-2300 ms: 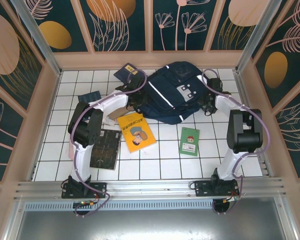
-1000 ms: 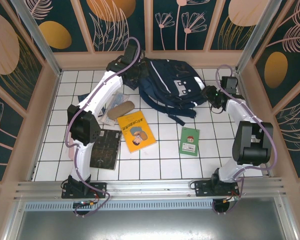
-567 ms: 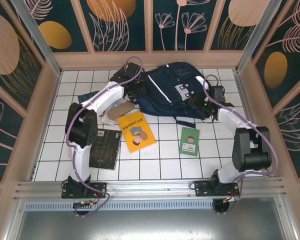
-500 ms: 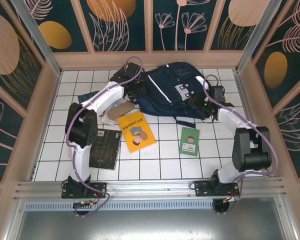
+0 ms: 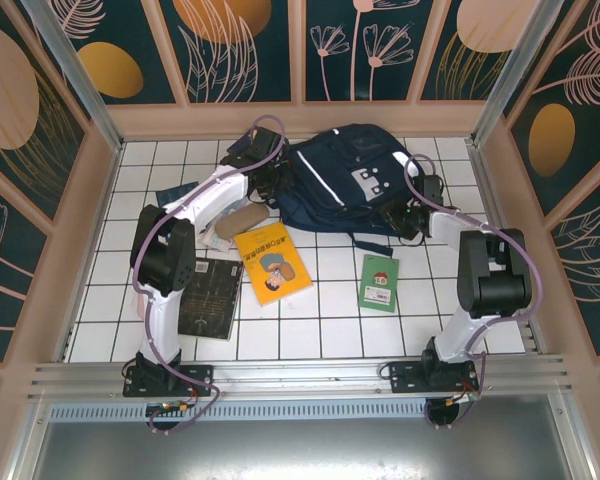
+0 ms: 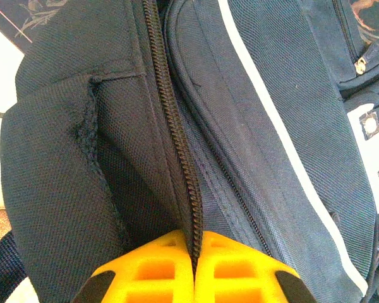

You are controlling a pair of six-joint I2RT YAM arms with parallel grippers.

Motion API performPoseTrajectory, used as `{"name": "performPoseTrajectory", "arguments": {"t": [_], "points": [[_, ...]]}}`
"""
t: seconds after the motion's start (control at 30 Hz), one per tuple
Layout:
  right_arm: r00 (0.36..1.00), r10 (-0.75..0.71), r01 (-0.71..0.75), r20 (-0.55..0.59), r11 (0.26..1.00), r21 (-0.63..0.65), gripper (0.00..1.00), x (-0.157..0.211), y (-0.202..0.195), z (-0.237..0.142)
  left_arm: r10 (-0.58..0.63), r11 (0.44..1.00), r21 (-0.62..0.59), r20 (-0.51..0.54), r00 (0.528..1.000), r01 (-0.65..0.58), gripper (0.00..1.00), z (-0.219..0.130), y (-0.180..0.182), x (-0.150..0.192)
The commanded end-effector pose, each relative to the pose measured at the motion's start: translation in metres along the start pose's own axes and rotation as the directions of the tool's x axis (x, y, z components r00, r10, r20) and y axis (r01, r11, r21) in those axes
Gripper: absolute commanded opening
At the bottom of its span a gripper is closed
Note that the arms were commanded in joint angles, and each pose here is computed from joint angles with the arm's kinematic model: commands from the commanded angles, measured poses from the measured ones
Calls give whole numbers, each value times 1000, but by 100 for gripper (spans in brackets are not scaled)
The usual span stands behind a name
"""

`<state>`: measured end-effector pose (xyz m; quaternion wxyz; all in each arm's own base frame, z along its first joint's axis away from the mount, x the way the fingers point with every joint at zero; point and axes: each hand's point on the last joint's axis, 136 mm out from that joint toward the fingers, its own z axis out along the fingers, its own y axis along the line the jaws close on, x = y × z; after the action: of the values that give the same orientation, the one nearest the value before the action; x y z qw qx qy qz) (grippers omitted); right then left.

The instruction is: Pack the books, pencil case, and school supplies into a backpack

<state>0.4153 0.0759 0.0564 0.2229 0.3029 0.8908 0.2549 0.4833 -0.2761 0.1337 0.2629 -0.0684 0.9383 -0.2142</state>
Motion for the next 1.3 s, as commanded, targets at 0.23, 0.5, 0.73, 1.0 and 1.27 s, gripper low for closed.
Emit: {"name": "performPoseTrajectory", "arguments": {"t": [0.23, 0.5, 0.73, 1.0, 1.27], "points": [[969, -147, 160, 200, 986, -50, 0, -72, 73, -73, 37, 995, 80, 169, 985, -51, 0, -72, -50, -79], [945, -170, 202, 281, 975, -89, 0, -93, 98, -124, 32, 987, 141, 275, 961, -73, 0, -112, -72, -134], [974, -138, 159, 178, 981, -111, 0, -54, 65, -94, 2, 993, 113, 122, 992, -16, 0, -57, -35, -79], [991, -123, 127, 52, 988, -91, 0, 0, 32, -58, -1, 1000, -7, 11, 1000, 1, 0, -2, 21, -20], [989, -142, 145, 45, 987, -73, 0, 3, 36, -50, 10, 999, -51, -27, 1000, -11, 0, 19, 37, -6]]}}
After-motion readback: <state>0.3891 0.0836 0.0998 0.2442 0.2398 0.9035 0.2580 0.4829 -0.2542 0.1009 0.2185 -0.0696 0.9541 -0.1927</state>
